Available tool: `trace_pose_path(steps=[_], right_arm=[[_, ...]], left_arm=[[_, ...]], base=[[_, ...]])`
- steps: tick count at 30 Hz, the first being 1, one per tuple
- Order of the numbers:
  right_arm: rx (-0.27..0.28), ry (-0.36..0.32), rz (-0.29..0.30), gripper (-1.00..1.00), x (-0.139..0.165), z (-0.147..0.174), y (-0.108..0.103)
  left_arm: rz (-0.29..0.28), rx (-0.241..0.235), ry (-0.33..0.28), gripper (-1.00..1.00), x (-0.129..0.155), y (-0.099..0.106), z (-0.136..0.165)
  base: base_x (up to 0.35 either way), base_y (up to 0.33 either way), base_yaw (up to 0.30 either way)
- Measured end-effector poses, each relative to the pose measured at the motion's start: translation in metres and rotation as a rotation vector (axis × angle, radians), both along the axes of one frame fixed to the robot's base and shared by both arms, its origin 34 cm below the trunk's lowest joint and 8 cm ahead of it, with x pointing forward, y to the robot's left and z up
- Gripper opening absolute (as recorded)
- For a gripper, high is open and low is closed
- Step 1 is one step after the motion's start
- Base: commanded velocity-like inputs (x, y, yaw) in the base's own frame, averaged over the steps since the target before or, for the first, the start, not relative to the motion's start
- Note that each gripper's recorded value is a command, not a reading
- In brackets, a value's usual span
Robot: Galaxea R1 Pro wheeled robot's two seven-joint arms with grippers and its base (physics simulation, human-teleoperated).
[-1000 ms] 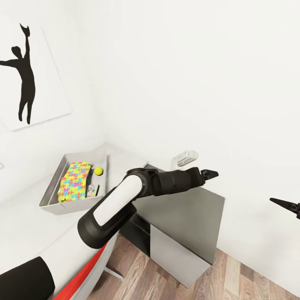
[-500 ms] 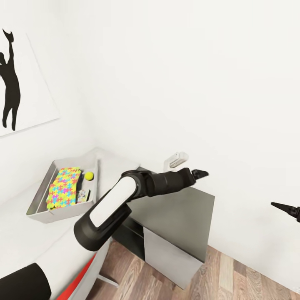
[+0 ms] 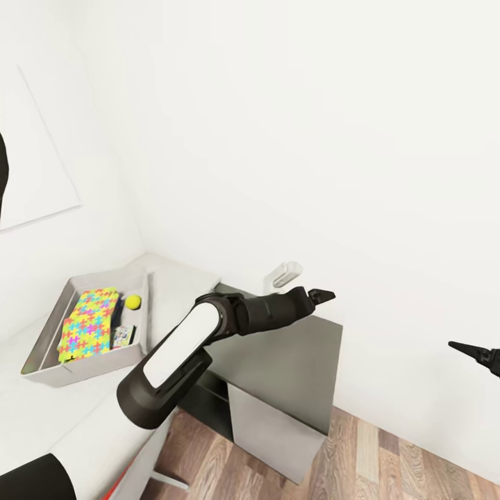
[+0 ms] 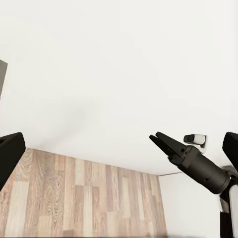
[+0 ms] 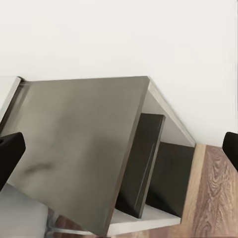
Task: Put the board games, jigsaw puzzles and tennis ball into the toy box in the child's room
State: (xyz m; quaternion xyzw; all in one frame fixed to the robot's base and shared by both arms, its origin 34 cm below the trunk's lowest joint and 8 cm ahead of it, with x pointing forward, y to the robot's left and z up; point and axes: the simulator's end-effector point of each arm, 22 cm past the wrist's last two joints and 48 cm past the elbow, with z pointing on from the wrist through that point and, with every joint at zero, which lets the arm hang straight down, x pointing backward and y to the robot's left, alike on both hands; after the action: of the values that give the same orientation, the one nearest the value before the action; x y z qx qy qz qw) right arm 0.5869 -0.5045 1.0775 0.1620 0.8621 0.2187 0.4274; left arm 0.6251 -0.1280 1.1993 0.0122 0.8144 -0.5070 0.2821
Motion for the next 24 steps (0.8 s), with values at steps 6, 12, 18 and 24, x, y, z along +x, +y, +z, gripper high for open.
trace_pose_path(steps=[6,12,18,24], right_arm=[[0.002,0.000,0.006,1.00,-0.002,0.000,0.003],[0.002,-0.003,0.009,1.00,-0.004,0.002,0.004],[0.001,-0.010,0.009,1.00,-0.006,0.006,0.004],[0.001,-0.017,0.009,1.00,-0.006,0.009,0.004]], left_arm=[[-0.003,0.005,-0.016,1.00,-0.007,-0.004,0.000],[0.008,0.009,-0.024,1.00,-0.010,-0.003,-0.006],[0.015,0.002,-0.040,1.00,-0.012,0.000,-0.008],[0.025,-0.005,-0.052,1.00,-0.010,0.003,-0.005]], base=[[0.000,0.000,-0.149],[0.000,0.000,-0.148],[-0.002,0.000,-0.147],[-0.131,0.000,-0.147]])
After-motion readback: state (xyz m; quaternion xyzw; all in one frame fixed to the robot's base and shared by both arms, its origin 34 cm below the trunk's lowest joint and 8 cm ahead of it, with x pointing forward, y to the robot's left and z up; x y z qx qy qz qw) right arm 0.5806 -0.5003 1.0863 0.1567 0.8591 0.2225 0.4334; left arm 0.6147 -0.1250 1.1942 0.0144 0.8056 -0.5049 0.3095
